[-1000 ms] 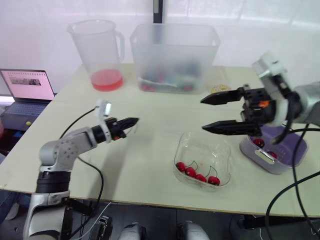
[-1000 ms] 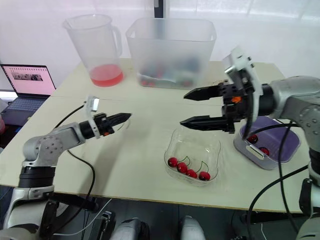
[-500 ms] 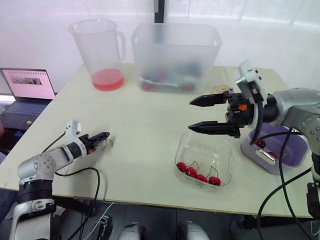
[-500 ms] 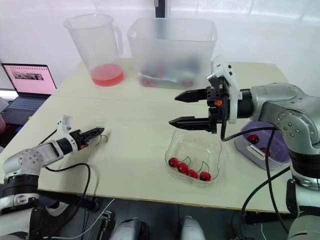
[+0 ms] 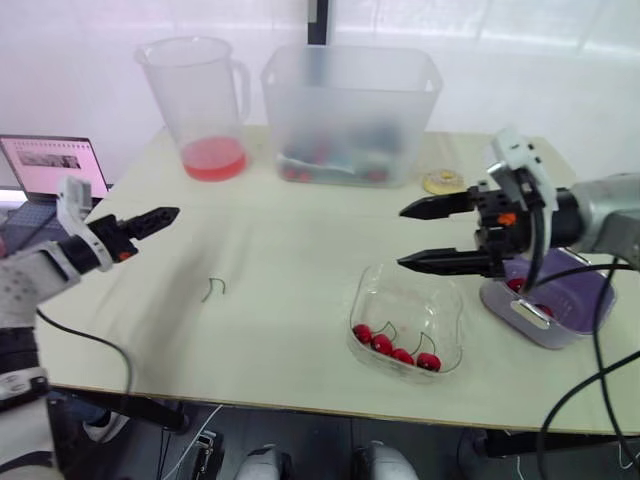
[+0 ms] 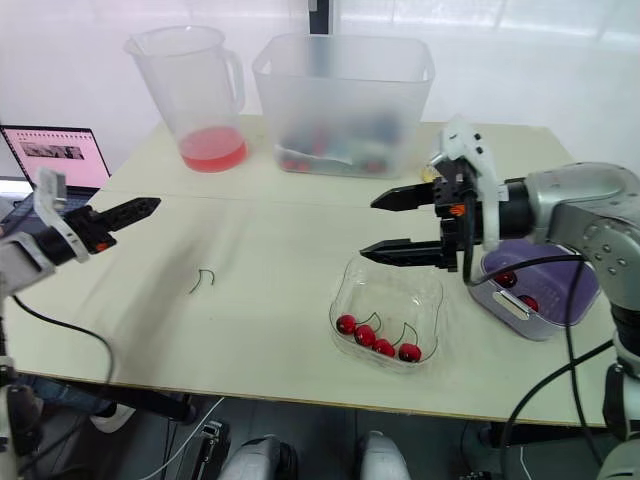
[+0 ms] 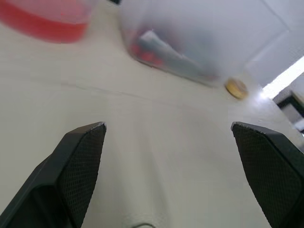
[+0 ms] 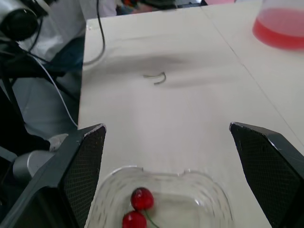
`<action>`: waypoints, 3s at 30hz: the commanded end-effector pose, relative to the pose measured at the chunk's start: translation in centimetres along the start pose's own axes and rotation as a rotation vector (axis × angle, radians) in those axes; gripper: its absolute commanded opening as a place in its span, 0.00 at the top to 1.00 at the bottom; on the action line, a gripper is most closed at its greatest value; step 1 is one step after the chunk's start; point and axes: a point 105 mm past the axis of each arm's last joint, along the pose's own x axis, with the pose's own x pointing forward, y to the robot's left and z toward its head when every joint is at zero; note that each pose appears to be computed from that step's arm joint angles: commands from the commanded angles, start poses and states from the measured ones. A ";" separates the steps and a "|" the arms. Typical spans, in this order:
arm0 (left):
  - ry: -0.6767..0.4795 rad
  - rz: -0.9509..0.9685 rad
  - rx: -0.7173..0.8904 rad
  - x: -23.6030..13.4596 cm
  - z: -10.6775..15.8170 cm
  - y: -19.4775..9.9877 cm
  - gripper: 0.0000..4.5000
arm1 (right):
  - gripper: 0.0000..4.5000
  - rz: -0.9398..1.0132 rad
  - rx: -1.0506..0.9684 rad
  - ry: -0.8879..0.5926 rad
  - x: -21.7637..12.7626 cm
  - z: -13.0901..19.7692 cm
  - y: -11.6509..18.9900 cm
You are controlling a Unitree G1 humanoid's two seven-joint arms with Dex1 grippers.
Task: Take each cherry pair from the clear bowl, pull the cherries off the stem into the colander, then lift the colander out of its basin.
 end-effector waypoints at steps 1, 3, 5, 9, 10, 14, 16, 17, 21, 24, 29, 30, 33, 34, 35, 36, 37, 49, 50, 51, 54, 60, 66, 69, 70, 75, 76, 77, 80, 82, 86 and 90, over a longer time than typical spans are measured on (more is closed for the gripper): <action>0.129 -0.146 0.123 -1.9 0.6 -2.8 0.01 | 0.00 -0.029 -0.027 -0.005 -1.4 0.8 0.0; 0.187 -0.157 0.169 -3.0 0.9 -3.1 0.01 | 0.00 -0.039 -0.022 0.005 -1.7 0.6 -0.1; 0.253 -0.199 0.212 -3.9 0.8 -3.8 0.01 | 0.00 -0.048 -0.014 0.019 -2.0 0.4 -0.1; 0.355 -0.371 0.316 -4.1 -0.6 -6.6 0.01 | 0.00 -0.060 0.005 0.071 -2.5 -0.3 -0.1; 0.349 -0.423 0.303 -3.8 -0.7 -7.7 0.01 | 0.00 -0.060 0.010 0.094 -2.6 -0.5 0.0; 0.432 -0.607 0.385 -2.8 -3.2 -11.4 0.01 | 0.00 0.043 0.025 0.212 -2.3 -1.9 2.5; 0.449 -0.646 0.417 -2.2 -4.4 -12.1 0.01 | 0.00 0.027 0.004 0.271 -2.0 -2.8 2.6; 0.434 -0.664 0.428 -1.7 -4.8 -12.6 0.01 | 0.00 0.013 -0.013 0.294 -1.8 -3.1 2.4; 0.384 -0.719 0.465 -0.7 -5.3 -14.0 0.01 | 0.00 -0.051 -0.065 0.381 -0.9 -4.5 1.5; 0.320 -0.766 0.453 -0.4 -5.2 -15.5 0.01 | 0.00 -0.065 -0.002 0.487 -0.6 -6.2 1.1; 0.295 -0.726 0.457 0.1 -5.6 -15.7 0.01 | 0.00 -0.077 0.145 0.584 0.8 -7.5 0.8; 0.289 -0.719 0.445 0.1 -5.6 -15.7 0.01 | 0.00 -0.083 0.155 0.614 1.0 -7.8 0.8; 0.298 -0.694 0.441 0.2 -6.3 -15.3 0.01 | 0.00 -0.086 0.154 0.678 1.8 -8.5 0.8; 0.300 -0.683 0.438 0.3 -6.5 -15.2 0.01 | 0.00 -0.086 0.138 0.709 1.9 -8.7 0.8; 0.295 -0.673 0.444 0.4 -6.7 -15.2 0.01 | 0.00 -0.078 0.136 0.721 2.2 -8.8 0.8; 0.277 -0.660 0.445 0.7 -6.7 -15.1 0.01 | 0.00 -0.071 0.129 0.733 2.5 -9.0 0.8; 0.264 -0.648 0.442 0.9 -6.6 -15.1 0.01 | 0.00 -0.069 0.124 0.742 2.7 -9.2 0.8; 0.234 -0.617 0.426 1.5 -7.2 -15.5 0.01 | 0.00 -0.025 0.002 0.895 3.2 -12.5 -0.3; 0.238 -0.613 0.420 1.4 -7.3 -15.5 0.01 | 0.00 -0.037 -0.003 0.896 3.2 -12.5 -0.6; 0.243 -0.613 0.415 1.3 -7.5 -15.5 0.01 | 0.00 -0.043 0.002 0.890 3.3 -12.3 -0.6; 0.248 -0.606 0.404 0.9 -7.5 -15.4 0.01 | 0.00 0.018 -0.020 0.878 3.7 -12.0 0.5; 0.251 -0.607 0.405 1.3 -7.5 -15.4 0.01 | 0.00 0.094 -0.100 0.860 5.2 -12.4 1.6; 0.251 -0.611 0.412 1.4 -7.1 -15.2 0.01 | 0.00 0.136 -0.089 0.855 6.1 -13.3 2.2; 0.243 -0.615 0.407 1.5 -6.8 -15.2 0.01 | 0.00 0.160 -0.013 0.842 6.7 -14.4 2.9; 0.232 -0.614 0.396 1.5 -6.6 -15.2 0.01 | 0.00 0.151 0.002 0.841 6.8 -14.8 2.7; 0.241 -0.602 0.405 1.5 -6.6 -14.8 0.00 | 0.52 0.099 -0.022 0.860 6.7 -15.5 1.7; 0.240 -0.602 0.403 1.4 -6.6 -14.8 0.00 | 0.52 0.098 -0.028 0.858 6.7 -15.4 1.6; 0.238 -0.601 0.401 1.4 -6.6 -14.8 0.00 | 0.52 0.097 -0.031 0.855 6.7 -15.3 1.6; 0.235 -0.591 0.398 1.5 -6.7 -14.5 0.00 | 0.52 0.094 -0.048 0.845 6.7 -15.0 1.3; 0.232 -0.589 0.397 1.6 -6.8 -14.5 0.00 | 0.52 0.093 -0.065 0.837 6.7 -14.6 1.1; 0.234 -0.594 0.406 1.7 -6.9 -14.5 0.00 | 0.52 0.106 -0.211 0.818 7.0 -13.3 0.1; 0.229 -0.596 0.409 1.8 -7.0 -14.5 0.00 | 0.52 0.176 -0.464 0.817 7.9 -12.2 -1.1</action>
